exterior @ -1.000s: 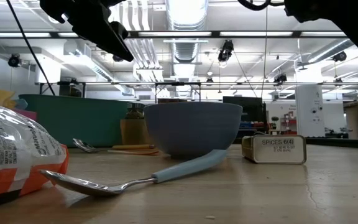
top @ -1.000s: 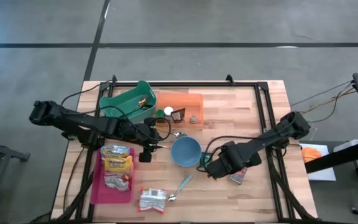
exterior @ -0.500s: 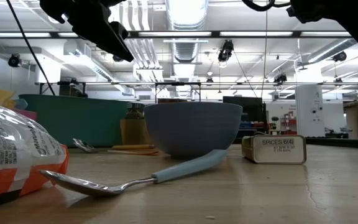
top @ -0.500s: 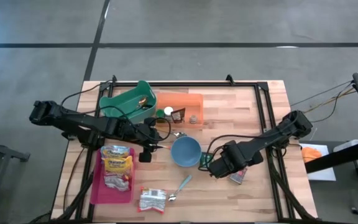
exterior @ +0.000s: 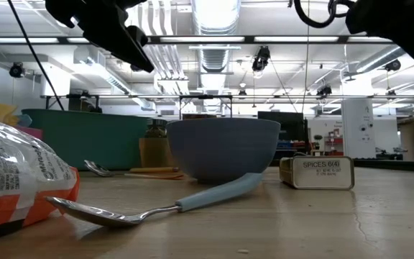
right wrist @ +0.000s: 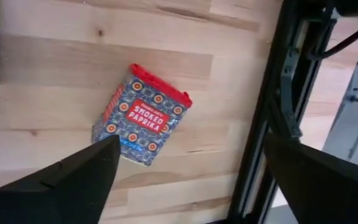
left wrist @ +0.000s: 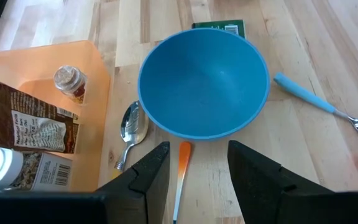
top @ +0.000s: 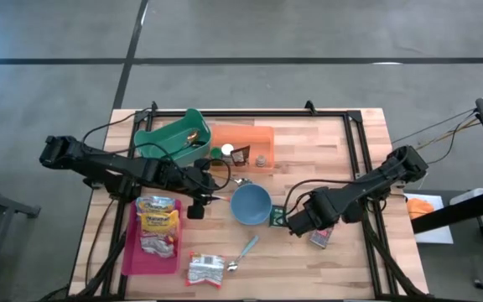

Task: Pick & Place Food Item
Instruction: Put the red spice can into the orange bin

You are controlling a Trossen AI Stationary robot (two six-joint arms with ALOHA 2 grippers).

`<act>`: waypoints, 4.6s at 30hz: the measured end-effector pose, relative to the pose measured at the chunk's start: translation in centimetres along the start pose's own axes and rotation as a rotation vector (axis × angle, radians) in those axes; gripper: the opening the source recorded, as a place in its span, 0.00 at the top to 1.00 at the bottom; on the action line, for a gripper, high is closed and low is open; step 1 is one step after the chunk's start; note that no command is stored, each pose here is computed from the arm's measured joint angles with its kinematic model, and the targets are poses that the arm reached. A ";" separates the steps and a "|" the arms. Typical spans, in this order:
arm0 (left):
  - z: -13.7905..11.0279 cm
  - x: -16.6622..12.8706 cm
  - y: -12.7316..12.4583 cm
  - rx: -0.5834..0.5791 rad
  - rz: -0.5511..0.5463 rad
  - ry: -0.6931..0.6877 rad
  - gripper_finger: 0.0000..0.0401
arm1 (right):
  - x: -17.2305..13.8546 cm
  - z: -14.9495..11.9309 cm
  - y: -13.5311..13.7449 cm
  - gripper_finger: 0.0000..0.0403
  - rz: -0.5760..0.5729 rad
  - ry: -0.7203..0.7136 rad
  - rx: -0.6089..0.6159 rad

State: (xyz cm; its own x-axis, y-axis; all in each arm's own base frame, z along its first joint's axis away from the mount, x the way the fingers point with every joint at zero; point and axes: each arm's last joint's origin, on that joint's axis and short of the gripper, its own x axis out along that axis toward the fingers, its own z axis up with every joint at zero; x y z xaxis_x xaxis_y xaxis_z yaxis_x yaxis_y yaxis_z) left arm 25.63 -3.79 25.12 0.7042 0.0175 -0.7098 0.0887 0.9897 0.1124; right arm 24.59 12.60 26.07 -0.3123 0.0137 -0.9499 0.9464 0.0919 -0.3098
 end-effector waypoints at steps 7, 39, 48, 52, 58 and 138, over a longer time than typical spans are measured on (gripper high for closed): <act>-0.1 0.0 0.0 0.000 0.000 0.001 0.60 | 0.9 -1.2 0.8 0.03 0.126 -0.056 0.001; 0.0 0.2 0.0 -0.006 0.000 -0.020 0.60 | 7.4 -5.5 2.8 0.03 0.201 -0.169 0.265; 0.0 0.2 0.0 -0.006 0.000 -0.020 0.60 | 7.5 -5.8 2.7 0.03 0.193 -0.168 0.260; 0.0 0.2 0.0 -0.006 0.000 -0.020 0.60 | 7.3 -6.1 2.4 0.03 0.183 -0.174 0.252; 0.0 0.2 0.0 -0.005 0.000 -0.019 0.60 | 7.8 -6.2 2.0 0.03 0.158 -0.175 0.262; 5.1 -1.9 3.2 -0.558 -0.317 -0.307 0.60 | -0.1 -4.9 8.1 0.31 -0.013 -1.356 -0.872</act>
State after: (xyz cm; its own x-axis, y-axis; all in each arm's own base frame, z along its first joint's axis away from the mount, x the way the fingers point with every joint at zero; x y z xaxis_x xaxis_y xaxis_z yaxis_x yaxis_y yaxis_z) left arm 28.12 -1.40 30.39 0.8782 -0.2427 -0.4121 0.0057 0.8669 -0.4984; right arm 31.91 18.23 23.83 0.4288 -0.7946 -0.4297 0.4633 0.6018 -0.6505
